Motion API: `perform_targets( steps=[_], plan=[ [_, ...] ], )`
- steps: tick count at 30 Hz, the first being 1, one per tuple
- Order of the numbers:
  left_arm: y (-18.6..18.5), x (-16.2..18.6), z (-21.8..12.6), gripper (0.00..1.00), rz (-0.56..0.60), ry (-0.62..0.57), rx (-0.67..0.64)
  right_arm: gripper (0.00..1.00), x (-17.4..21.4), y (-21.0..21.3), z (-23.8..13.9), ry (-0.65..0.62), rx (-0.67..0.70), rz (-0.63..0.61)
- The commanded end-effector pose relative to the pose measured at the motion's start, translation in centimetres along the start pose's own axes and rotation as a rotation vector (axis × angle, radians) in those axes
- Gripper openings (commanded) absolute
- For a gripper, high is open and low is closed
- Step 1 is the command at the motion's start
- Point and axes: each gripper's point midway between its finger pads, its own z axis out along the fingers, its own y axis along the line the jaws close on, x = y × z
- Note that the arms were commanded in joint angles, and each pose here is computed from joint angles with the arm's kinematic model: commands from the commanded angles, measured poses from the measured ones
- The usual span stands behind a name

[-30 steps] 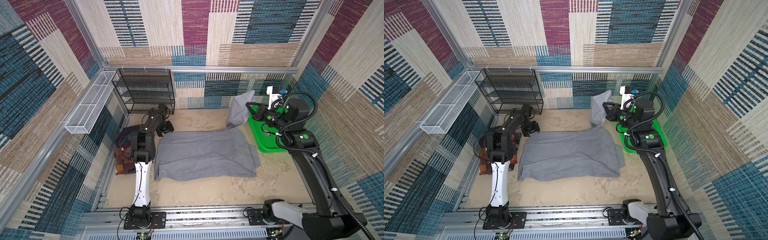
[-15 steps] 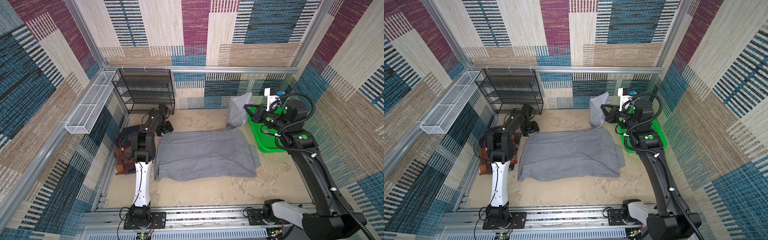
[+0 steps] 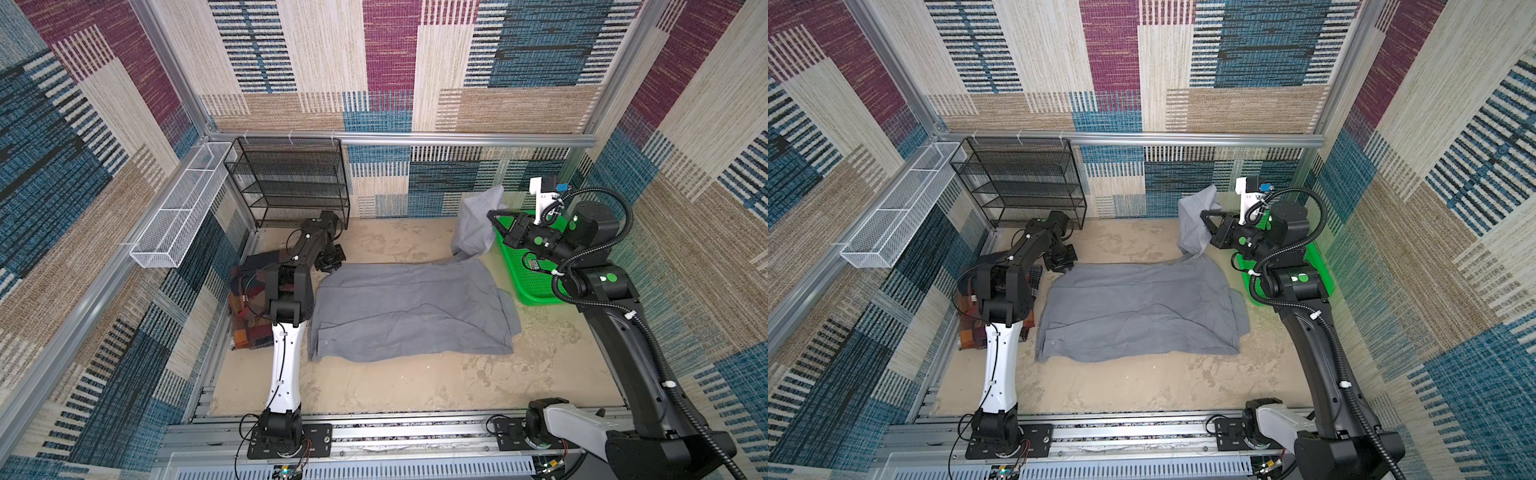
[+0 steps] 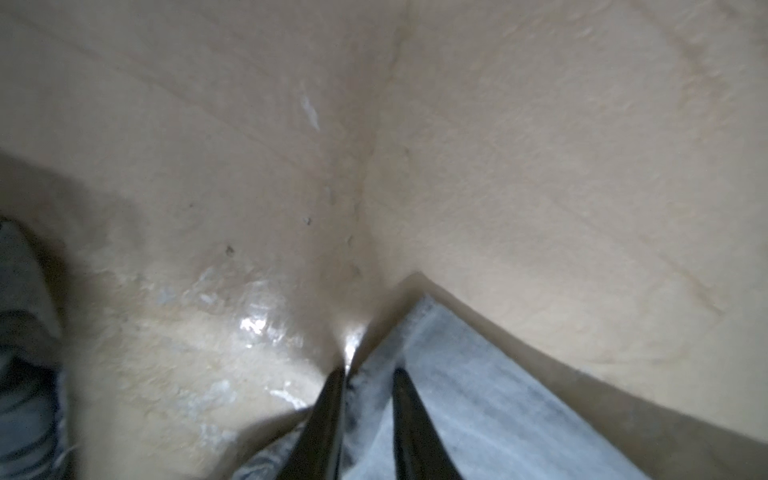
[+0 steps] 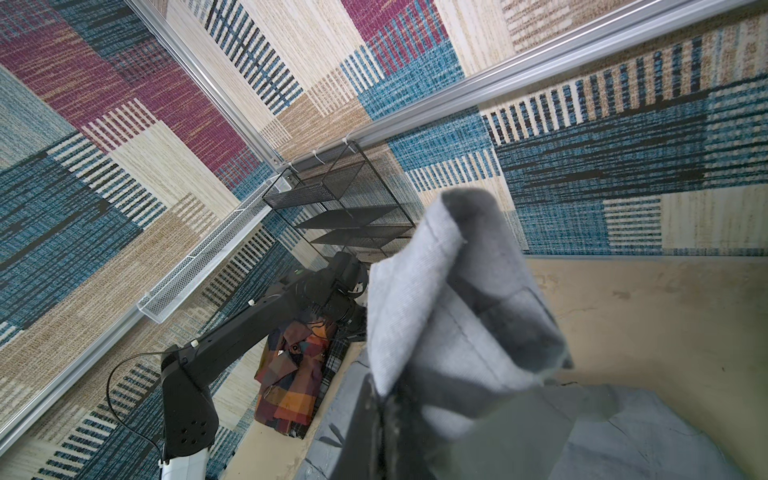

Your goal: Fold and stack the long sleeve shirts

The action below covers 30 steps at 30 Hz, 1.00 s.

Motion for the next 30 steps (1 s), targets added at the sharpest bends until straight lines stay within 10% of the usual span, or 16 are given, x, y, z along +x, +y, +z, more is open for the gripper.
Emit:
perform_targets(
  steps=[1,14,30],
  plan=[
    [-0.3,0.1,-0.9,0.09,0.006,-0.002,0.022,0.00,-0.6,1.0,-0.2,-0.022,-0.039,-0.012],
    [0.3,-0.6,-10.9,0.00,0.012,-0.311,0.081,0.00,-0.1,1.4,-1.8,-0.031,-0.015,-0.017],
    [5.9,7.4,-12.7,0.00,-0.151,-0.548,0.217,0.00,7.2,-1.3,-6.5,0.104,0.183,0.074]
  ],
)
